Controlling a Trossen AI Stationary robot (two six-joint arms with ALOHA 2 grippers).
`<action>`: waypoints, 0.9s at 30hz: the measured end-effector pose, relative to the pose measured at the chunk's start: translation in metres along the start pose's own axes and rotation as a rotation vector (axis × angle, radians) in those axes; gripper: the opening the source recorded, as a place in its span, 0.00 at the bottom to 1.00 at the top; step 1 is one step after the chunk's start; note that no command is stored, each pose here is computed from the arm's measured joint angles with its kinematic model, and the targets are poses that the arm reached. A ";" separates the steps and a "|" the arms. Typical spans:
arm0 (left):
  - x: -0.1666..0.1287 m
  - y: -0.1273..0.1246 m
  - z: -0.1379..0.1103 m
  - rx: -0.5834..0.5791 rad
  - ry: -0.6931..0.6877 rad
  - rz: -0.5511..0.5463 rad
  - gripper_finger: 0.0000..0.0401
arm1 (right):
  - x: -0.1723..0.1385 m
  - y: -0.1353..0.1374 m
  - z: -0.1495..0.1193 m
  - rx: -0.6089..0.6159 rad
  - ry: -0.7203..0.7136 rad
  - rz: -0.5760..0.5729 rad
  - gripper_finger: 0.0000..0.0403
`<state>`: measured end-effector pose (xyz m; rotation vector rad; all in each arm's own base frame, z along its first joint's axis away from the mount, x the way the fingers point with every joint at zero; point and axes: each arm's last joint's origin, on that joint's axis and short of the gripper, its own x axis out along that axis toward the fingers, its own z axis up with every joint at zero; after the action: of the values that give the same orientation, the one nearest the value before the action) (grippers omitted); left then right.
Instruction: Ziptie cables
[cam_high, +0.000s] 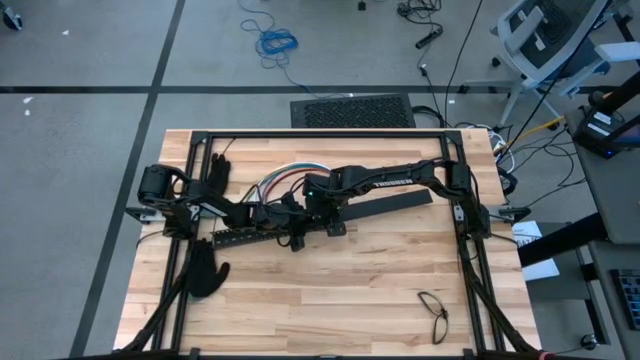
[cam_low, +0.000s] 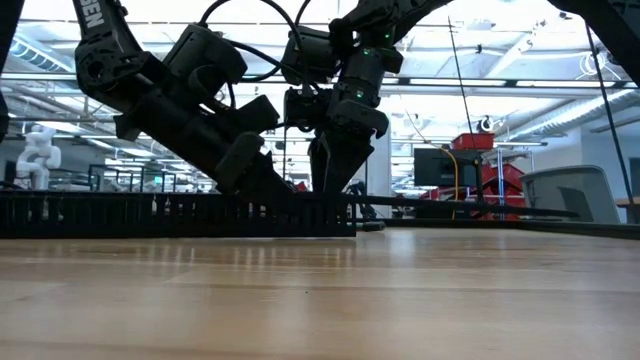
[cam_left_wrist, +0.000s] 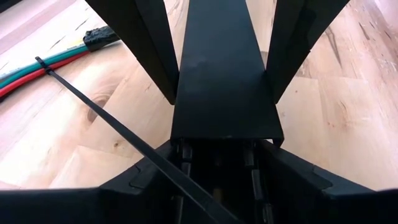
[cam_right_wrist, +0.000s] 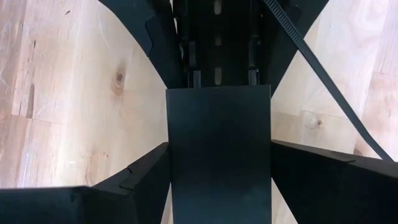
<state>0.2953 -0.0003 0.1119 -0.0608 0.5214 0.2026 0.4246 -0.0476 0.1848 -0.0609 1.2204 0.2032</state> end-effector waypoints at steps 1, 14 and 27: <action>0.000 0.000 0.000 -0.001 0.000 0.000 0.53 | 0.000 0.000 0.000 0.000 0.000 0.000 0.61; 0.000 0.000 0.000 -0.004 -0.001 -0.003 0.80 | 0.000 0.001 0.000 -0.001 0.003 0.003 0.61; 0.000 0.001 0.001 -0.001 -0.003 0.019 1.00 | 0.001 0.001 -0.003 0.001 0.037 0.004 0.61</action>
<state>0.2952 0.0003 0.1126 -0.0563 0.5189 0.2211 0.4219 -0.0472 0.1824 -0.0622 1.2575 0.2056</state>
